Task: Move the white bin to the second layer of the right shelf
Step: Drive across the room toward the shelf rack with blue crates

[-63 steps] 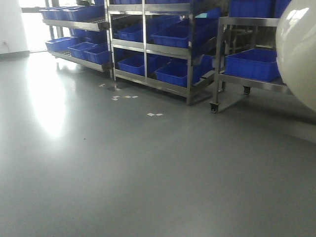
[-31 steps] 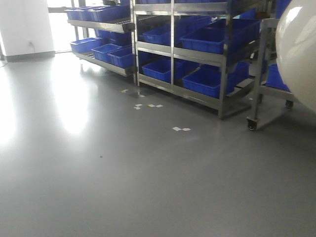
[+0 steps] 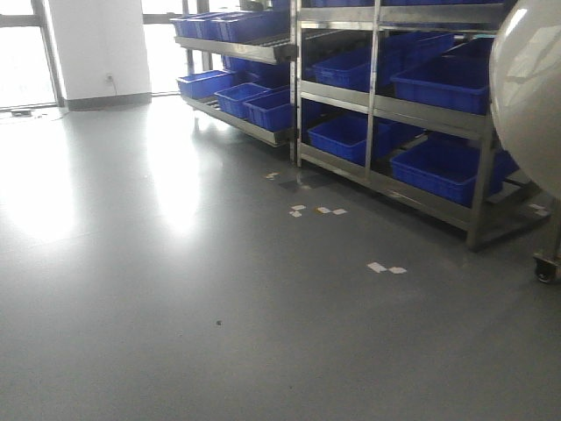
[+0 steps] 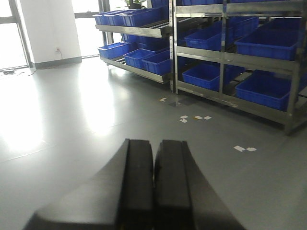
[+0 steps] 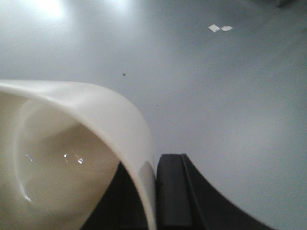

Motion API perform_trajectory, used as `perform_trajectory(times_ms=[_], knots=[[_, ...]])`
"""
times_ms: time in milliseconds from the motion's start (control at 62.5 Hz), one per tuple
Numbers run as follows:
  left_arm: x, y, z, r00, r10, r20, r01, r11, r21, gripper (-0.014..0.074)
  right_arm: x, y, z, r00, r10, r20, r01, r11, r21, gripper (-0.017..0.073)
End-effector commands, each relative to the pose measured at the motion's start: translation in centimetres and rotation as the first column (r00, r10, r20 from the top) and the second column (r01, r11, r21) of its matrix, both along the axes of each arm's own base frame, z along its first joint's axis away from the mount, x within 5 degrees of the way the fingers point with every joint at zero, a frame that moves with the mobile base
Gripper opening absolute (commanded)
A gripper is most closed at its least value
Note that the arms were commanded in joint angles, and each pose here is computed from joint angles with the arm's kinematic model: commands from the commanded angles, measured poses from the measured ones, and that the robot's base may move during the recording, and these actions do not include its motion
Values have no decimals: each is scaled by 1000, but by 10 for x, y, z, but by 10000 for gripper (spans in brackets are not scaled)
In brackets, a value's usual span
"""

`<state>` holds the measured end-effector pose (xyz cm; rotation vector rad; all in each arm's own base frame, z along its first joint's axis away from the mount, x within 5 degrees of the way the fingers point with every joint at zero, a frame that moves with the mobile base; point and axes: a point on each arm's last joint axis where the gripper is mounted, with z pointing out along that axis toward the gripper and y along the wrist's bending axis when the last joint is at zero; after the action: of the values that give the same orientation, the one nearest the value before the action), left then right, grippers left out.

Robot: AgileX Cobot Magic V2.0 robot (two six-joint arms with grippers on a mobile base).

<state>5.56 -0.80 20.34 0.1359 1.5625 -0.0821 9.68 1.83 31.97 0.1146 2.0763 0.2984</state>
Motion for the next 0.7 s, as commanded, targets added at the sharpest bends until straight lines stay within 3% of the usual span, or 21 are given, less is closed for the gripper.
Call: perform_trajectory(times_ms=[0,687], knots=[[0,0,-4,998,3,59,-2,1000,-17,85,5,0,17,993,-9,115,7,1000,24,56],[0,0,-4,998,3,59,-2,1000,-17,85,5,0,17,993,-9,115,7,1000,24,56]])
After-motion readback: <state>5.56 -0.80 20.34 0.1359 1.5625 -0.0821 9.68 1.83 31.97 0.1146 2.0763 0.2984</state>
